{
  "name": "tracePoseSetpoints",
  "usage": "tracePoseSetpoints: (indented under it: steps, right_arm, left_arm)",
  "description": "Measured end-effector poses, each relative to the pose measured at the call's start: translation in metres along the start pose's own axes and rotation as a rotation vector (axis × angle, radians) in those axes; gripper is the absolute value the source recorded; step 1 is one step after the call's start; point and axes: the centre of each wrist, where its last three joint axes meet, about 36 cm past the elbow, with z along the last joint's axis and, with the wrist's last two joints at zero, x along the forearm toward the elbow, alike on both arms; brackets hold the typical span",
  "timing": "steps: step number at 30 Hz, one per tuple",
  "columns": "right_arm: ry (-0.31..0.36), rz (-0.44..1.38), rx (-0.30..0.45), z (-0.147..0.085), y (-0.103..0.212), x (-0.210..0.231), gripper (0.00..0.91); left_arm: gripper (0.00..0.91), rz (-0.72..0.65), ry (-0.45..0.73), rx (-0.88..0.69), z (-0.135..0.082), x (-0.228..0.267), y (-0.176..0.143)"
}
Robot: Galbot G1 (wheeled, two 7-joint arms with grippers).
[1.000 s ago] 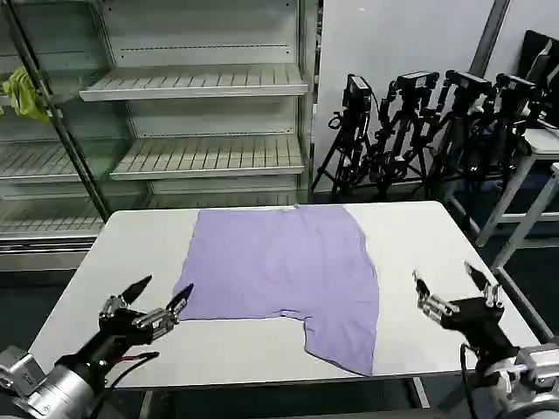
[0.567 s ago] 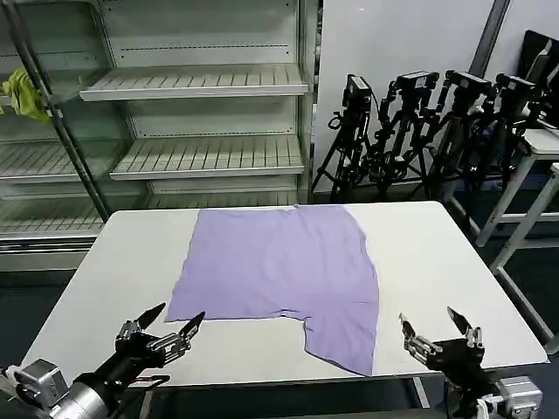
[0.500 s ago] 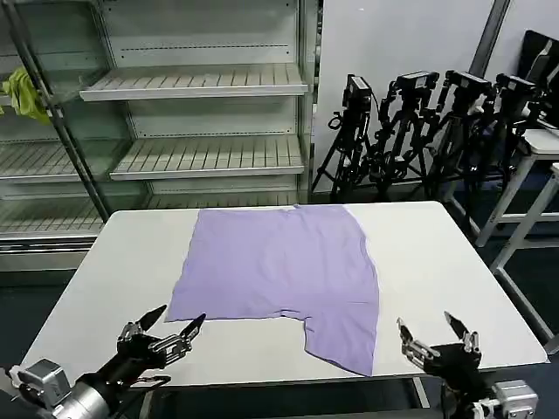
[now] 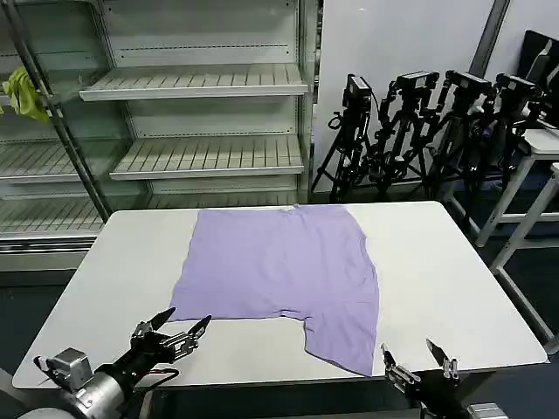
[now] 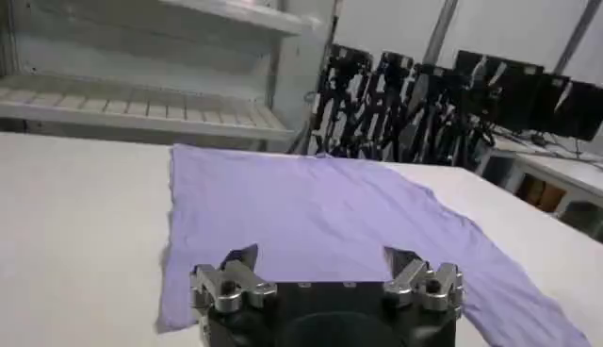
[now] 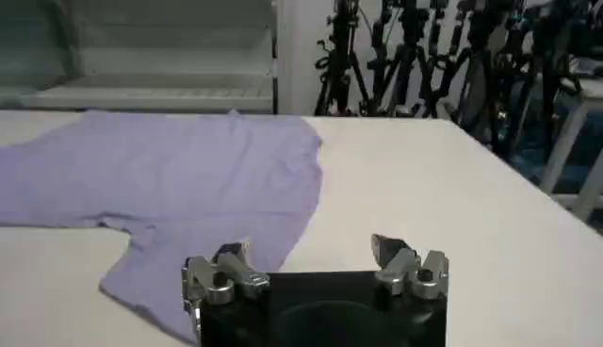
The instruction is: Fold and organize the clothes.
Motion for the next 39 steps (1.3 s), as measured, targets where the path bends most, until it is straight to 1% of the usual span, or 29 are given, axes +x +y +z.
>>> tracePoseSetpoints:
  steps: [5, 16, 19, 28, 39]
  right_arm:
    - [0.004, -0.010, -0.013, 0.007, 0.005, -0.004, 0.907]
    - [0.011, -0.030, -0.033, 0.016, 0.015, -0.012, 0.907]
    - [0.013, -0.034, -0.038, 0.018, 0.017, -0.014, 0.907]
    - [0.016, -0.046, -0.040, 0.024, 0.023, -0.020, 0.907]
    - [0.020, -0.062, -0.037, 0.034, 0.031, -0.028, 0.907]
  left_arm:
    - [0.907, 0.001, 0.015, 0.001, 0.005, -0.014, 0.008]
    - [0.907, -0.038, 0.018, -0.011, 0.005, -0.038, 0.038]
    - [0.907, -0.048, 0.026, -0.008, 0.009, -0.042, 0.044]
    - [0.907, -0.072, 0.046, -0.002, 0.021, -0.050, 0.055]
    - [0.907, -0.094, 0.051, -0.010, 0.025, -0.054, 0.064]
